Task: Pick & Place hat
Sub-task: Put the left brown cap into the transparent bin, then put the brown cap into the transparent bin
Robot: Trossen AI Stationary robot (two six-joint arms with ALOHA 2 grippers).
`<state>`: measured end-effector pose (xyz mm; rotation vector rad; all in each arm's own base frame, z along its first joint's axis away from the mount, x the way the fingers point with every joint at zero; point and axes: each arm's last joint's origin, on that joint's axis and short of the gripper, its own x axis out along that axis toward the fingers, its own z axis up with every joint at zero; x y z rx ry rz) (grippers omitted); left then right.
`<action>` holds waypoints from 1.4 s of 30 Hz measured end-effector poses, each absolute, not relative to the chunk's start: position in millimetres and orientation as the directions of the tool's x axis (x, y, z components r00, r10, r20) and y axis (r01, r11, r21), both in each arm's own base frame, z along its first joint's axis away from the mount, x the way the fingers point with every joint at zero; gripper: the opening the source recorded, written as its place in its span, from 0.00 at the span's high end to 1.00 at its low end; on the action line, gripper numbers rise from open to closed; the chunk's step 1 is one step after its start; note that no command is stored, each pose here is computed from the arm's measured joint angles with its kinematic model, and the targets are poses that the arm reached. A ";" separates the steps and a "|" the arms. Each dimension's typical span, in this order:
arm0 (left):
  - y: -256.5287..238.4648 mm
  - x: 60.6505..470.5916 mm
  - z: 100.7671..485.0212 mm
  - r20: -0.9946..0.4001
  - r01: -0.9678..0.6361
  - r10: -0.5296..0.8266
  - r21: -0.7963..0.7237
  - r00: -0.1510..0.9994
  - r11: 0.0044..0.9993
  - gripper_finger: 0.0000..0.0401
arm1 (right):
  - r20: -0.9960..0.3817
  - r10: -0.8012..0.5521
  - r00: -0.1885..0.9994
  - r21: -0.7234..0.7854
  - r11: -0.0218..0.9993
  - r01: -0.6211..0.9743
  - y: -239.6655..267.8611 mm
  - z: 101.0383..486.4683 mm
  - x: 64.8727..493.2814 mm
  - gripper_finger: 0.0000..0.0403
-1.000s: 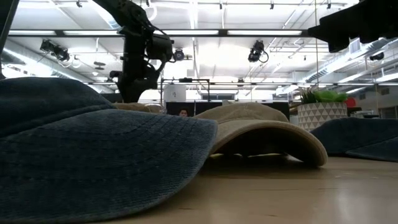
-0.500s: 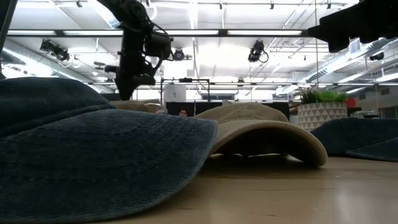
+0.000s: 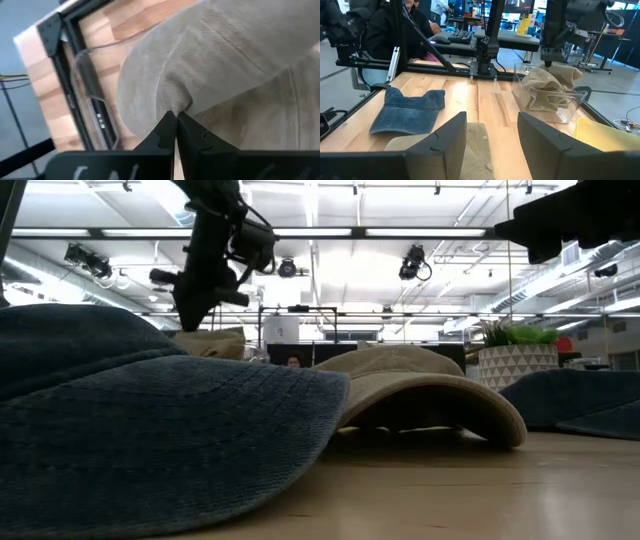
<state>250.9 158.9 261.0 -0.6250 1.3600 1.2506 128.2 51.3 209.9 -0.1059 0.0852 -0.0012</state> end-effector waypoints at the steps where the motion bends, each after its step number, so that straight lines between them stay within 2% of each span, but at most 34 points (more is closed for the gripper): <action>1: 159.1 251.5 256.6 -0.930 -0.899 0.289 0.313 -0.225 0.306 0.98 | -0.084 -0.006 0.996 -0.106 0.994 -0.003 51.3 209.9 128.2 0.55; 7: 161.2 255.2 228.2 -0.933 -0.833 0.319 0.304 -0.164 0.462 0.98 | -0.085 -0.006 0.996 -0.131 0.991 -0.005 51.3 209.9 128.2 0.55; 11: 158.9 254.6 211.7 -0.953 -0.797 0.278 0.259 -0.120 0.546 0.98 | -0.085 -0.006 0.996 -0.133 0.991 -0.005 51.3 209.9 128.2 0.55; 15: 156.5 248.8 199.1 -0.958 -0.786 0.252 0.262 -0.140 0.560 0.95 | -0.084 -0.006 0.996 -0.134 0.991 -0.005 51.3 209.9 128.2 0.55; 21: 160.8 243.8 192.5 -0.951 -0.782 0.267 0.282 -0.154 0.555 0.79 | -0.084 -0.006 0.996 -0.134 0.991 -0.006 51.4 210.0 128.2 0.55; 28: 158.3 252.7 220.9 -0.943 -0.753 0.286 0.311 -0.170 0.580 0.66 | -0.056 -0.005 0.998 -0.120 0.993 -0.002 51.4 212.9 128.4 0.55; 34: 144.4 270.4 255.6 -0.942 -0.695 0.315 0.303 -0.114 0.652 0.64 | -0.001 -0.004 1.000 -0.085 0.996 0.004 51.6 218.8 128.5 0.55; 37: 130.9 279.9 275.7 -0.935 -0.644 0.354 0.283 -0.019 0.711 0.65 | 0.020 -0.004 1.000 -0.074 0.997 0.006 51.5 220.9 128.6 0.55; 42: 98.5 283.5 312.6 -0.878 -0.549 0.421 0.240 0.230 0.801 0.68 | 0.042 -0.013 0.999 -0.057 0.998 0.015 51.5 228.6 129.4 0.55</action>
